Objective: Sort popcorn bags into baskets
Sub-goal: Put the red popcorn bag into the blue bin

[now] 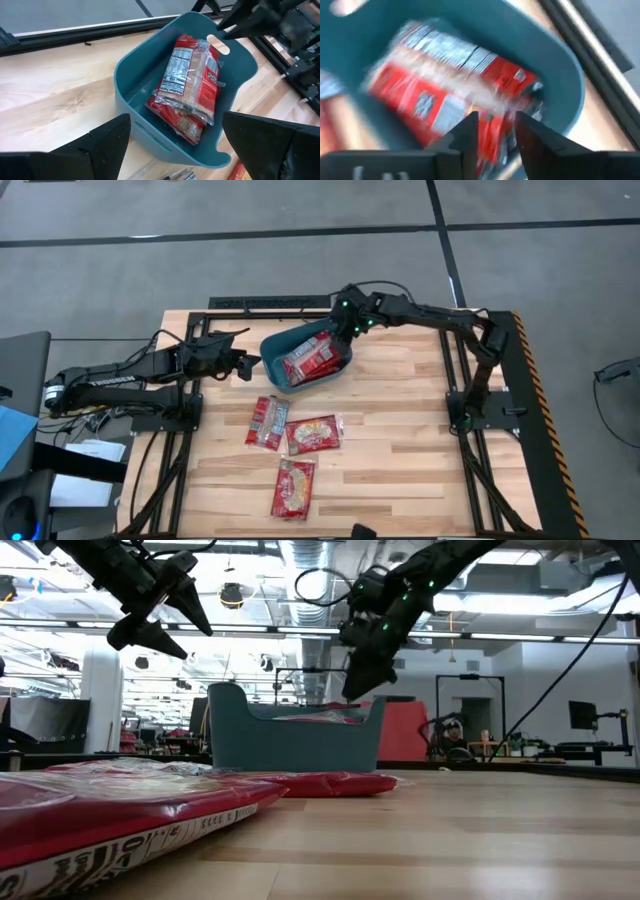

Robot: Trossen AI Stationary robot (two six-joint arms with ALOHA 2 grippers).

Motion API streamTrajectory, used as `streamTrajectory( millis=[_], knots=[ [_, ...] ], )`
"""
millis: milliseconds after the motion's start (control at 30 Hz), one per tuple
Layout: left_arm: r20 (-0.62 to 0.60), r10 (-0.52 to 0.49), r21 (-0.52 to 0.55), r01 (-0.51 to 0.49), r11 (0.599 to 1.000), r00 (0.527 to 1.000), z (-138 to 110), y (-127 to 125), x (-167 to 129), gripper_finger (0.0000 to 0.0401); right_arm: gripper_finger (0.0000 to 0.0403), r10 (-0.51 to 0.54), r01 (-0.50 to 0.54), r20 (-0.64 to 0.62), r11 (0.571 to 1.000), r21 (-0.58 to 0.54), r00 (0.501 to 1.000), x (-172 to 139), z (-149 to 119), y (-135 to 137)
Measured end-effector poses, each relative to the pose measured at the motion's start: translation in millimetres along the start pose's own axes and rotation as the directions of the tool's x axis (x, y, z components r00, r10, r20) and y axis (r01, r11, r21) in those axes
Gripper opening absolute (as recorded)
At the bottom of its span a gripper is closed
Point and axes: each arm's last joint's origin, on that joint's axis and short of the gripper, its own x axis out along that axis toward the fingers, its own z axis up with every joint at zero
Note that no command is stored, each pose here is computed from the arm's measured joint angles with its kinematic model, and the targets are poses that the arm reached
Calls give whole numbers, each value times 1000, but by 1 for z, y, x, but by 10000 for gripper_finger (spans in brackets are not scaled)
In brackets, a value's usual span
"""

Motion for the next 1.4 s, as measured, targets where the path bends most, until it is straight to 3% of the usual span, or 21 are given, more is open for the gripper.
streamTrajectory(
  millis=[200, 367, 467, 567, 667, 833, 933, 1033, 1167, 1400],
  knots=[
    [-19, -27, -2, 27, 1000, 999, 0, -1, 0, 303, 191, 235, -235, -13, 966, -107, 972, -45, 4, 28],
    [-32, -44, 0, 44, 999, 999, -1, -1, 0, 303, 194, 306, -324, -141, 936, -138, 942, -65, -11, 72],
    [-45, -60, 8, 60, 998, 997, -1, -2, 0, 303, 187, 325, -351, -257, 935, -58, 910, -70, -26, 99],
    [-70, -91, 26, 93, 995, 993, -2, -3, 0, 303, 180, 322, -321, -363, 945, 63, 874, -69, -45, 125],
    [-103, -131, 32, 135, 990, 986, -3, -4, 0, 303, 179, 274, -216, -452, 960, 176, 849, -68, -74, 149],
    [-149, -184, 48, 193, 980, 971, -5, -6, -1, 303, 201, 234, -54, -517, 939, 339, 824, -66, -125, 182],
    [-159, -198, 56, 209, 976, 967, -6, -8, -2, 303, 224, 224, 5, -459, 896, 445, 860, -67, -148, 195],
    [-177, -213, 49, 225, 973, 961, -9, -10, -3, 303, 247, 173, 58, -344, 822, 566, 923, -64, -163, 202],
    [-204, -242, 33, 254, 967, 948, -12, -14, -6, 303, 270, 107, 93, -265, 762, 641, 958, -50, -175, 194],
    [-205, -246, -36, 244, 969, 947, -16, -17, -8, 303, 278, 151, -50, -78, 697, 715, 986, -13, -170, 179]
  ],
)
